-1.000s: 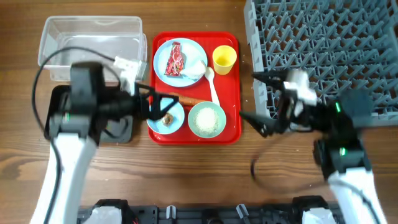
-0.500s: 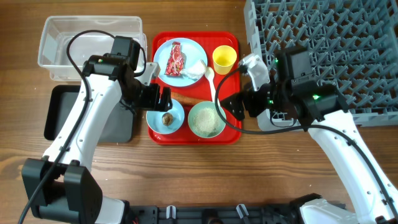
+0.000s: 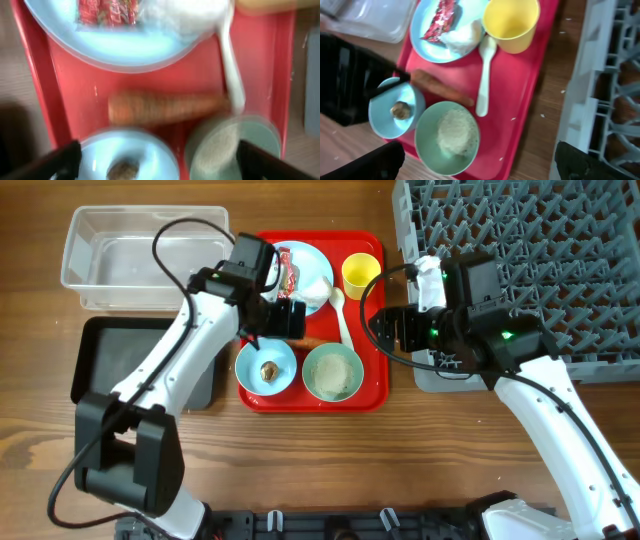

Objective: Sort waste into correct bins and load items into the dishwasher rack
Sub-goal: 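Grasp the red wrapper and tissue on the plate with the left gripper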

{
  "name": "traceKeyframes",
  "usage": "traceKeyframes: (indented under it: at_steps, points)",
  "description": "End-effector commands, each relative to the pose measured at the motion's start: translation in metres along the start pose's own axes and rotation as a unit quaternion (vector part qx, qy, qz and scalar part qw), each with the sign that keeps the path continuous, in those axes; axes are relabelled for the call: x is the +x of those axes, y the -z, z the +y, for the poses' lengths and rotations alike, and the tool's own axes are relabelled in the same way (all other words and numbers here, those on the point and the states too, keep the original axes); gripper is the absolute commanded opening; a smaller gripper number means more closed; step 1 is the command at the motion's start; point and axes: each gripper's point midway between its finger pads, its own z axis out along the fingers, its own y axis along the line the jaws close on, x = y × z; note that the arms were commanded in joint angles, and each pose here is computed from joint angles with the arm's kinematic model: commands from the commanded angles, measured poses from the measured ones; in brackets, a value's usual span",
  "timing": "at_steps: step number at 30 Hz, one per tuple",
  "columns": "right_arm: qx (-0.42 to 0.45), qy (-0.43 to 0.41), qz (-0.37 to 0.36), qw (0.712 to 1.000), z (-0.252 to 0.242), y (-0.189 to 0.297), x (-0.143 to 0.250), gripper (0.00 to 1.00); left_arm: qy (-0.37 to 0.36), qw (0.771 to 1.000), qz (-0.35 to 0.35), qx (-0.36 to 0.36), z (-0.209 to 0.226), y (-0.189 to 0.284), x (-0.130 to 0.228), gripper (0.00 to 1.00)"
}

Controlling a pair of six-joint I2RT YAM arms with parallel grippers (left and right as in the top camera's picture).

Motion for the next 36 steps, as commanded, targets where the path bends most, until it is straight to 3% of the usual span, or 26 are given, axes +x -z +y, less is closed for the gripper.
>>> traceKeyframes:
  at_steps: [1, 7, 12, 21, 22, 23, 26, 27, 32, 35, 36]
  points:
    - [0.02, -0.014, -0.011, 1.0, -0.005, 0.002, -0.008, 1.0, 0.042, 0.998, -0.041, -0.034, 0.012, -0.006, -0.044, 1.0]
    - [0.021, -0.025, -0.004, 0.999, -0.005, 0.002, -0.004, 1.0, -0.028, 0.998, -0.011, -0.049, 0.007, -0.034, -0.109, 1.0]
    - [0.021, -0.025, -0.003, 0.999, -0.005, 0.002, -0.004, 1.0, -0.082, 0.995, 0.02, -0.052, 0.011, -0.087, -0.1, 1.0]
    - [0.021, -0.025, -0.003, 0.999, -0.005, 0.002, -0.004, 1.0, -0.081, 0.993, 0.066, -0.054, 0.021, -0.144, -0.078, 1.0]
    - [0.021, -0.025, -0.003, 0.999, -0.005, 0.002, -0.004, 1.0, -0.082, 0.993, 0.067, -0.055, 0.021, -0.145, -0.077, 0.95]
    - [0.021, -0.025, -0.003, 0.999, -0.005, 0.002, -0.004, 1.0, -0.082, 0.993, 0.067, -0.054, 0.021, -0.145, -0.077, 0.8]
    - [0.022, -0.026, -0.001, 0.999, -0.005, 0.002, -0.003, 1.0, -0.082, 0.993, 0.066, -0.054, 0.021, -0.145, -0.078, 0.11]
    - [0.022, -0.026, 0.0, 0.999, -0.006, 0.001, -0.003, 1.0, -0.082, 0.993, 0.066, -0.054, 0.021, -0.145, -0.078, 0.04]
    - [0.023, -0.028, 0.006, 0.999, -0.006, -0.001, 0.0, 1.0, -0.082, 0.994, 0.044, -0.051, 0.014, -0.121, -0.089, 0.04]
    - [0.027, -0.028, 0.005, 0.999, -0.008, -0.001, 0.0, 1.0, -0.077, 0.996, 0.005, -0.045, 0.004, -0.08, -0.109, 0.04]
    - [0.027, -0.029, 0.007, 0.999, -0.008, -0.002, 0.001, 1.0, -0.06, 0.997, -0.034, -0.041, -0.001, -0.046, -0.124, 0.04]
